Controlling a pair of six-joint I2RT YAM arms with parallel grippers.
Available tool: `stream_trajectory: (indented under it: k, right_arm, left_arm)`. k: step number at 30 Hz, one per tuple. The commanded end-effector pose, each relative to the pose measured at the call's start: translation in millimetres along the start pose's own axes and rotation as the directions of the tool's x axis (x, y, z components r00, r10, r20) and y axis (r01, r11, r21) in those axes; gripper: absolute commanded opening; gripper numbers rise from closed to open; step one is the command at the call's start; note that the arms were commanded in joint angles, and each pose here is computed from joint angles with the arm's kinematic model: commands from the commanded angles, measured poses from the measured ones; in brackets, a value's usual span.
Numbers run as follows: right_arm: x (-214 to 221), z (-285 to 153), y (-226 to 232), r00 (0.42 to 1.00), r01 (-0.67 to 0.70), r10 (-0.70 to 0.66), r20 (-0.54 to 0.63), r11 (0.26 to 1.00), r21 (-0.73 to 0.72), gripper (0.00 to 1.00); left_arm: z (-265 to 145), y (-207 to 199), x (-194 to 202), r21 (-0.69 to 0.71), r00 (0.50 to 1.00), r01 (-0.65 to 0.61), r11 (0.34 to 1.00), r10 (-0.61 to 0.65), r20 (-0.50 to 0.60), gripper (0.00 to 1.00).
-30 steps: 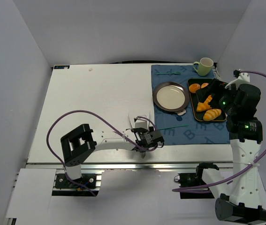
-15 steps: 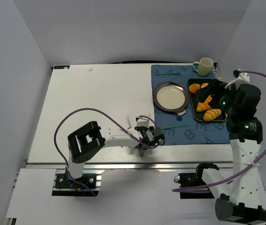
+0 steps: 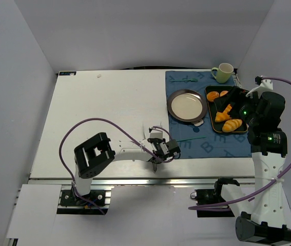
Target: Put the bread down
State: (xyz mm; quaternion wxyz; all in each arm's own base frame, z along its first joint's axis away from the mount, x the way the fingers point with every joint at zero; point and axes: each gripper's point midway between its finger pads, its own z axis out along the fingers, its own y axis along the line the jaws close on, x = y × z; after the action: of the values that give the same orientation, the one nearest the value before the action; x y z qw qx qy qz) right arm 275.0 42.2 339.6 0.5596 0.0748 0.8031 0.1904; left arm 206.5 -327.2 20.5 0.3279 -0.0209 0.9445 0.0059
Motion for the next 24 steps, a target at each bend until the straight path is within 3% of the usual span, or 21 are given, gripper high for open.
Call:
stream_trajectory:
  k: [1, 8, 14, 19, 24]
  right_arm:
    - [-28, -9, 12, 0.995, 0.03, -0.028, 0.095, 0.999, -0.022, 0.86]
    - [-94, -45, 39, 0.968, 0.052, -0.042, 0.249, 0.998, -0.033, 0.86]
    - [-151, -95, 56, 0.911, 0.057, -0.06, 0.409, 0.998, 0.019, 0.86]
    - [-176, -122, 58, 0.867, 0.024, -0.051, 0.495, 0.998, 0.061, 0.86]
    - [-199, -155, 55, 0.787, -0.026, -0.045, 0.615, 0.994, 0.107, 0.86]
  left_arm:
    - [-11, 12, -17, -0.043, 0.999, -0.026, 0.999, 0.027, 0.036, 0.65]
    - [-54, 17, -64, -0.029, 0.991, -0.012, 0.999, 0.016, 0.133, 0.6]
    - [-108, -2, -124, 0.068, 0.968, -0.074, 0.995, 0.055, 0.247, 0.57]
    - [-157, -18, -171, 0.194, 0.941, -0.086, 0.977, 0.016, 0.338, 0.56]
    - [-177, -61, -189, 0.317, 0.904, -0.27, 0.909, 0.126, 0.408, 0.51]
